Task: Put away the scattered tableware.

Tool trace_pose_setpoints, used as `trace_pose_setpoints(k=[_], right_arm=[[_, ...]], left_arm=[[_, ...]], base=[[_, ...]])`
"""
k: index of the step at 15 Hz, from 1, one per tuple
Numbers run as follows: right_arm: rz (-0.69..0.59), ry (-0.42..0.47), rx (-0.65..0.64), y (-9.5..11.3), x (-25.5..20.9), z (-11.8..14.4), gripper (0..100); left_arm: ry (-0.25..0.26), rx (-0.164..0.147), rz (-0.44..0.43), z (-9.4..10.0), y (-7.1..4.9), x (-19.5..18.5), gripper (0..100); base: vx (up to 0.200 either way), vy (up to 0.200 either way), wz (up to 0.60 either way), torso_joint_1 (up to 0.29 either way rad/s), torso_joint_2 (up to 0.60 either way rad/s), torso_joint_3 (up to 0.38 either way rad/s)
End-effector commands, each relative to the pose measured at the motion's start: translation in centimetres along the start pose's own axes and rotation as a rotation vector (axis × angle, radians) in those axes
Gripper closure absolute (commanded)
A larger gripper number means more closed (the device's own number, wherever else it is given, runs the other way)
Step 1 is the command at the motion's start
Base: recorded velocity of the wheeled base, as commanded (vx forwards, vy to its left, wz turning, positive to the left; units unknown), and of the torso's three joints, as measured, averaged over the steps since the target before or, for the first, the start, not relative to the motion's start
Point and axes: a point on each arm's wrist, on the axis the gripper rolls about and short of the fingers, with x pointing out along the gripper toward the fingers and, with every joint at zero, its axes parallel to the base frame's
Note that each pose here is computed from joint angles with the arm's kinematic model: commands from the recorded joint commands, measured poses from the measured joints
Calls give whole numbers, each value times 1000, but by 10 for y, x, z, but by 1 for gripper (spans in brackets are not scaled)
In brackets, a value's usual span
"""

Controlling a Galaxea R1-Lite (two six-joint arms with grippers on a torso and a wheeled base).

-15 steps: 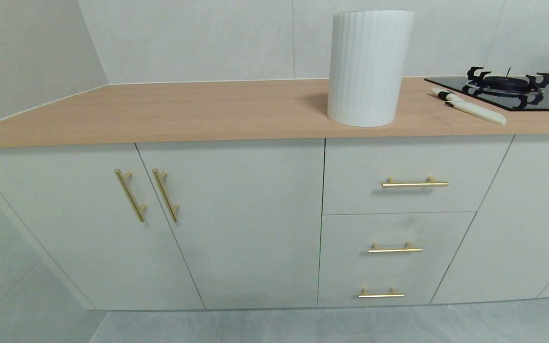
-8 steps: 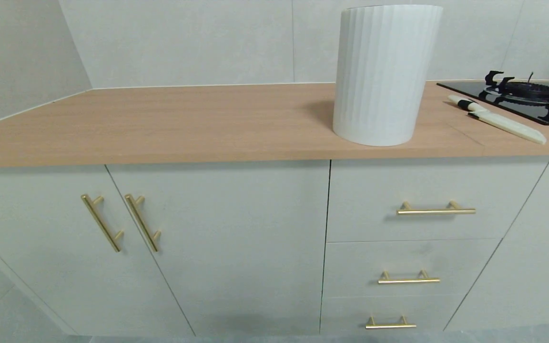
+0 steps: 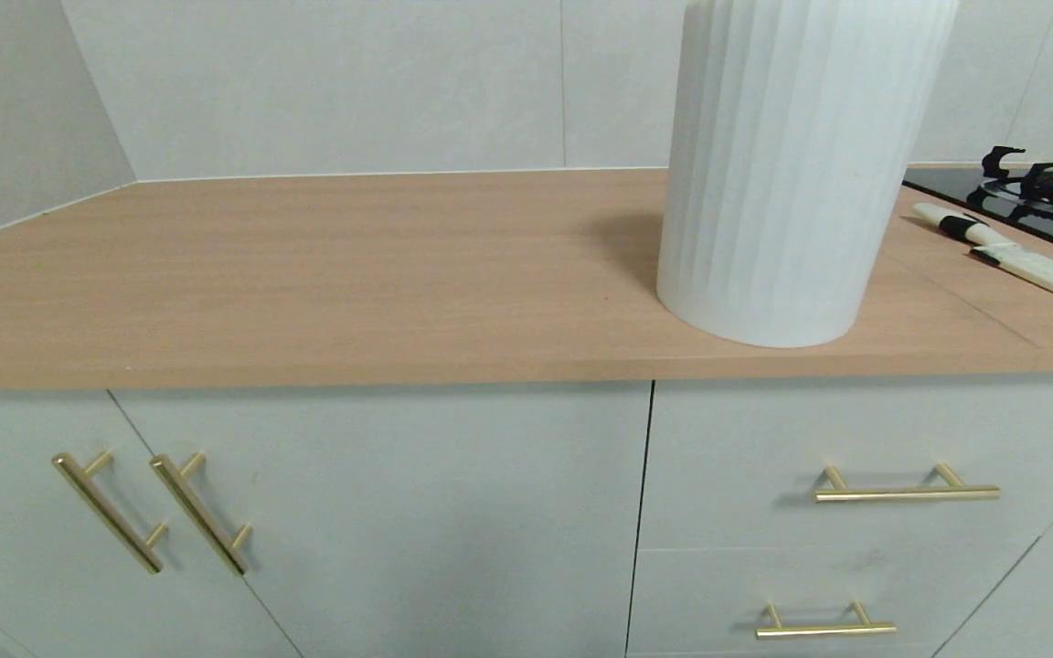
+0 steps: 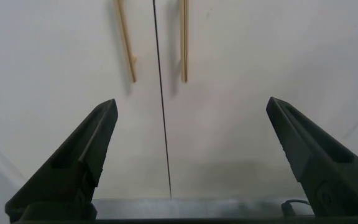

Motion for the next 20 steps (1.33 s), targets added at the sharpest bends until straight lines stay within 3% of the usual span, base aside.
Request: trace_pose_setpoints(k=[1,10,20], right_arm=[[1,3,0,0,0,0,0],[1,1,3,0,0,0,0],[1,1,3,0,0,0,0]], left_arm=[[1,0,0,0,0,0,0],[1,0,0,0,0,0,0],[1,0,0,0,0,0,0]], base=[[0,0,0,0,0,0],[0,0,0,0,0,0],[0,-200,0,1,3,4]])
